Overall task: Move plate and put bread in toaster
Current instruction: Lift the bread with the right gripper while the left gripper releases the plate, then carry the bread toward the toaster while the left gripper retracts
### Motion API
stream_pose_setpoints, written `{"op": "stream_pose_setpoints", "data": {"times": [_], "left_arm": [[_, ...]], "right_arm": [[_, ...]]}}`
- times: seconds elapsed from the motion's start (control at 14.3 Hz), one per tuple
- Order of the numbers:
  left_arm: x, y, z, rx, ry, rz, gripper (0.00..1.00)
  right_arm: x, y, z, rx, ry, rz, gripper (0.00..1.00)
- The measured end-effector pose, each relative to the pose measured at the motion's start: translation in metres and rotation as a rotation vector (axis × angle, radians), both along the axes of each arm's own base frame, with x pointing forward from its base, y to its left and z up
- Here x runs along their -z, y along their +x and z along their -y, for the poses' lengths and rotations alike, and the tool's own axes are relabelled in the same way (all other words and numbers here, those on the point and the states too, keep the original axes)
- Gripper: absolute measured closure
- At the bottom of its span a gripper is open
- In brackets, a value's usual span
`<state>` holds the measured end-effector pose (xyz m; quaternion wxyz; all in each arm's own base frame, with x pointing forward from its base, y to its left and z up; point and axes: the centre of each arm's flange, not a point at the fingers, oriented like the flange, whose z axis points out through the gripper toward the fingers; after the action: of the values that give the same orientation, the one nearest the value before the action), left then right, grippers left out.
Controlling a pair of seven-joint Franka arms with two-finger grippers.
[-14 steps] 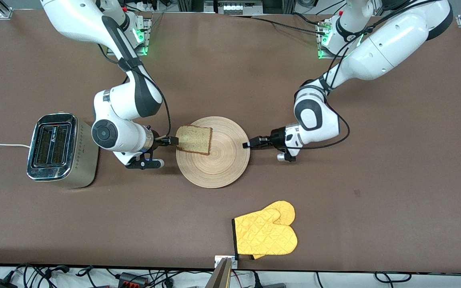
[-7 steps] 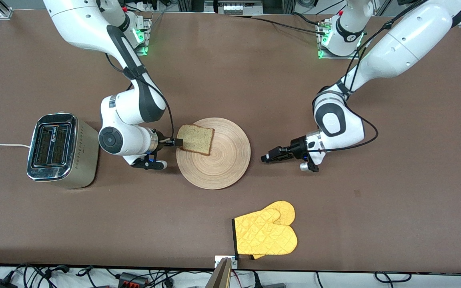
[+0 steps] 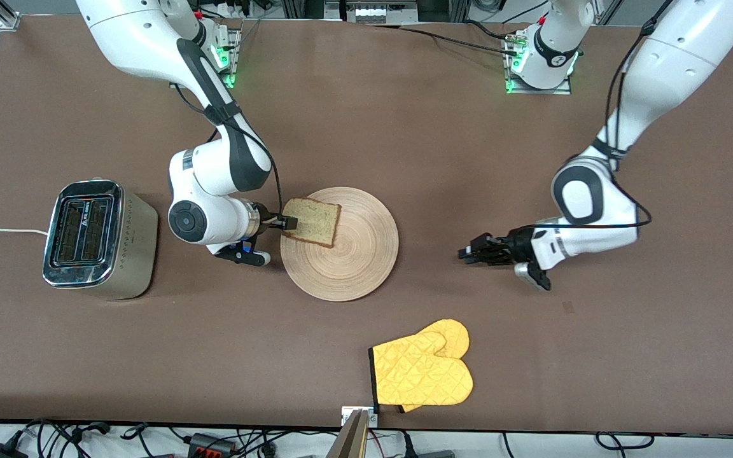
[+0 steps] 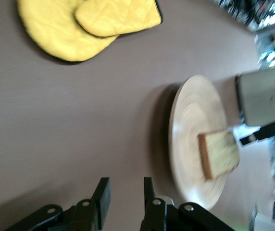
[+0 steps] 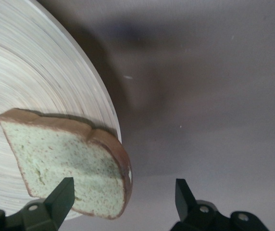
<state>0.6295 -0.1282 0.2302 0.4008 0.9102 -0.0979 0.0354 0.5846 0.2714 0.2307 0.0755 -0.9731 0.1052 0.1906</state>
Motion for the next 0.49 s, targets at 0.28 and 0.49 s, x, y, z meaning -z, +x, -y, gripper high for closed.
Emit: {"op": "stream_pose_setpoints", "data": {"times": [0.28,0.49], "left_arm": [[-0.092,0.032,-0.053,0.213,0.234,-0.042,0.64],[-0.190,0.040,-0.089,0.313,0.509,-0.115,0.57]], "right_arm": [[0.010,-0.007,-0.005,0.002,0.005,-0.036,0.28],[0.013,-0.011,-0.010,-0.005,0.006,-0.042,0.45]]}}
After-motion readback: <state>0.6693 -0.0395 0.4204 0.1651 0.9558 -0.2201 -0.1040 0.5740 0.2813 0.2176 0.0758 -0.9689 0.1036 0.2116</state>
